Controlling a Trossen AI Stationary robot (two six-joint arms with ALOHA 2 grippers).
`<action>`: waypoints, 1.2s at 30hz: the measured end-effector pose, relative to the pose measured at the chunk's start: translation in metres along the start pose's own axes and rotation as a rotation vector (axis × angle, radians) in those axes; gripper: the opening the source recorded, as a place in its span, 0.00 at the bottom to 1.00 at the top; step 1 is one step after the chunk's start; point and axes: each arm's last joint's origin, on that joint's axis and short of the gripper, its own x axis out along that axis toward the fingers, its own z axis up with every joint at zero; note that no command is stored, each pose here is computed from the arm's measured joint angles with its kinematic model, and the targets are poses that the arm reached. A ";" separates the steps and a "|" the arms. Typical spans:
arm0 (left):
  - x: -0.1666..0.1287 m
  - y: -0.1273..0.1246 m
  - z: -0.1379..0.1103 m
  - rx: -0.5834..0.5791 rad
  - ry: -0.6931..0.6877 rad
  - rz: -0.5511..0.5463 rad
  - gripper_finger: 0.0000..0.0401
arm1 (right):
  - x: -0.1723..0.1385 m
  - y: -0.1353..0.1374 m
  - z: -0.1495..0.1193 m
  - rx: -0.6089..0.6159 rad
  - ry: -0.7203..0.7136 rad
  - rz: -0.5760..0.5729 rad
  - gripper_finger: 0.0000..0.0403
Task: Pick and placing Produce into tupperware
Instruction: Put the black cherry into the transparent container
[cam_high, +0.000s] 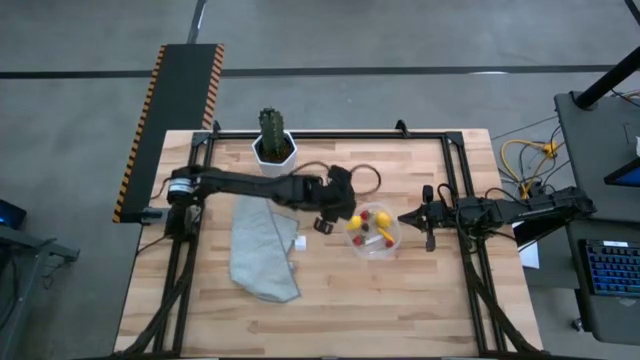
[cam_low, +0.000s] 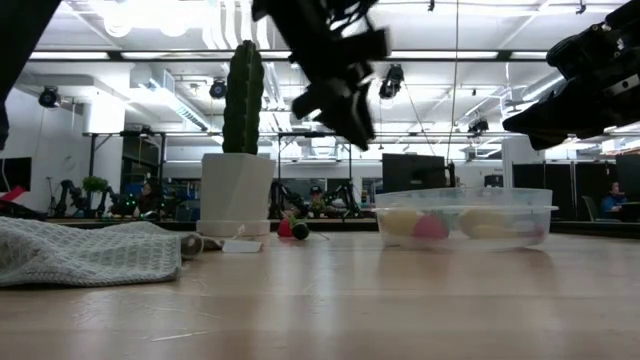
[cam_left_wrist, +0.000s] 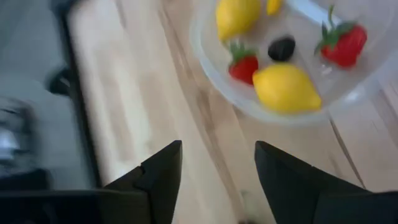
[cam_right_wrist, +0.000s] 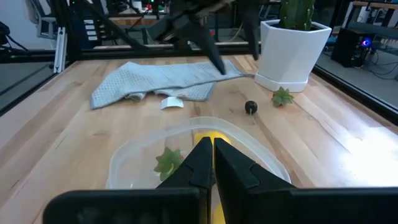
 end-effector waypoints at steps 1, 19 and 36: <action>0.002 0.004 -0.006 -0.026 0.005 -0.041 0.45 | 0.000 0.000 0.000 0.003 0.000 0.000 0.02; 0.033 0.026 -0.076 -0.257 0.241 -0.198 0.48 | 0.000 0.000 0.000 0.009 0.001 0.001 0.02; 0.061 0.004 -0.093 -0.276 0.284 -0.237 0.65 | 0.000 0.000 0.000 0.008 0.003 0.000 0.02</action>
